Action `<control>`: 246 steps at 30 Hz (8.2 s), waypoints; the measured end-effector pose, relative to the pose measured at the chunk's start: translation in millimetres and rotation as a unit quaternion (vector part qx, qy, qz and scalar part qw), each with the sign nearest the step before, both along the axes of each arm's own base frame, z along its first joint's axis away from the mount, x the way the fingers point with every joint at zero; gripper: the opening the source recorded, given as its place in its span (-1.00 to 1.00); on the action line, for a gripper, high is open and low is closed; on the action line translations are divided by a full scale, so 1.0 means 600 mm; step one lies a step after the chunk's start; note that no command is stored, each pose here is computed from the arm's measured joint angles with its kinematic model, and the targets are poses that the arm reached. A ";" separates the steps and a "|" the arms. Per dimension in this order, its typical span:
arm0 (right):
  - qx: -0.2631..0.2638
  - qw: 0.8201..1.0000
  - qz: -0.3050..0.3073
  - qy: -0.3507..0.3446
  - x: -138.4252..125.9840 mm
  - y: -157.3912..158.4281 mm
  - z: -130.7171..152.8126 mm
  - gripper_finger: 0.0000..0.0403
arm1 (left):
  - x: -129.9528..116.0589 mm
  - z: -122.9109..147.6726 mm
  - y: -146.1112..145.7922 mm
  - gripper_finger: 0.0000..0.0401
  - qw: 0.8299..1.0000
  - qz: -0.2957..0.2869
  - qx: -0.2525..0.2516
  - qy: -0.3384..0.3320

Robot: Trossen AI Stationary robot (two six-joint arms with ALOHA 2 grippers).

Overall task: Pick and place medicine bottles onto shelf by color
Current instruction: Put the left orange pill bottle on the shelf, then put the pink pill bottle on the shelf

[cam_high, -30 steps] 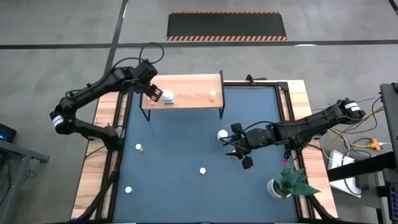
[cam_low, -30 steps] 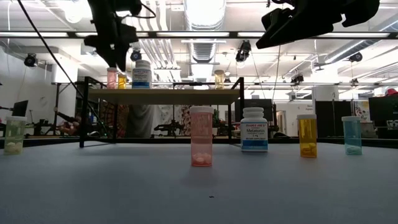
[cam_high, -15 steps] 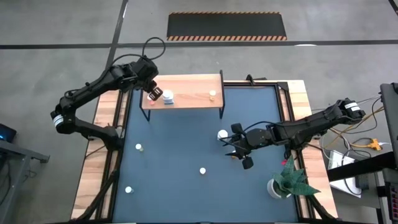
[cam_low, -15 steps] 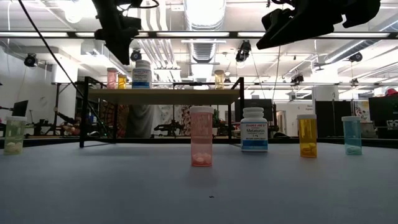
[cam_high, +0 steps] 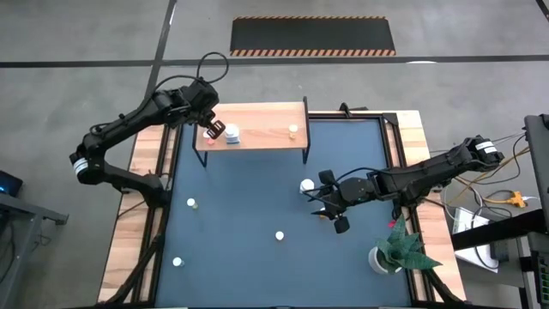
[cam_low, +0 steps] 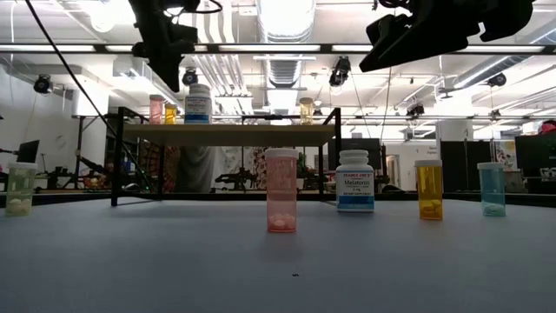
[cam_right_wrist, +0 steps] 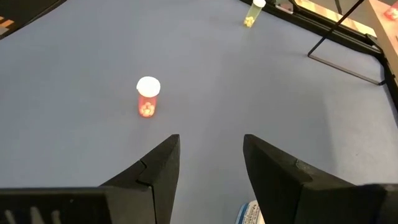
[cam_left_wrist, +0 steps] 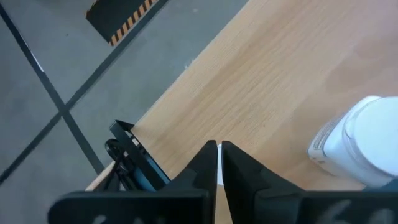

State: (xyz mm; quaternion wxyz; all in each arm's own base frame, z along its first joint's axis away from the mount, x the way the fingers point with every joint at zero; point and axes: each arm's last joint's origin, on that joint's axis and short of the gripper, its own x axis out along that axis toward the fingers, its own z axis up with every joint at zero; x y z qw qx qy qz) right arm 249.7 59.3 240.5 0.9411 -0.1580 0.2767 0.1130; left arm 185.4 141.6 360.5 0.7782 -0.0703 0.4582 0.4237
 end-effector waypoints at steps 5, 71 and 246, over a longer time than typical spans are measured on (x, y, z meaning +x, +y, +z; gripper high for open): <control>0.000 1.000 0.000 0.000 0.000 0.000 0.000 -0.16 | 0.001 -0.021 0.001 -0.97 1.000 0.004 -0.011 0.012; 0.002 1.000 -0.004 0.001 0.000 0.000 -0.001 -0.16 | -0.012 -0.034 -0.008 -0.97 0.998 0.050 -0.027 0.006; 0.124 0.946 -0.287 0.088 0.347 -0.344 0.146 -0.20 | -0.082 -0.093 -0.343 -0.97 0.748 -0.437 0.217 -0.449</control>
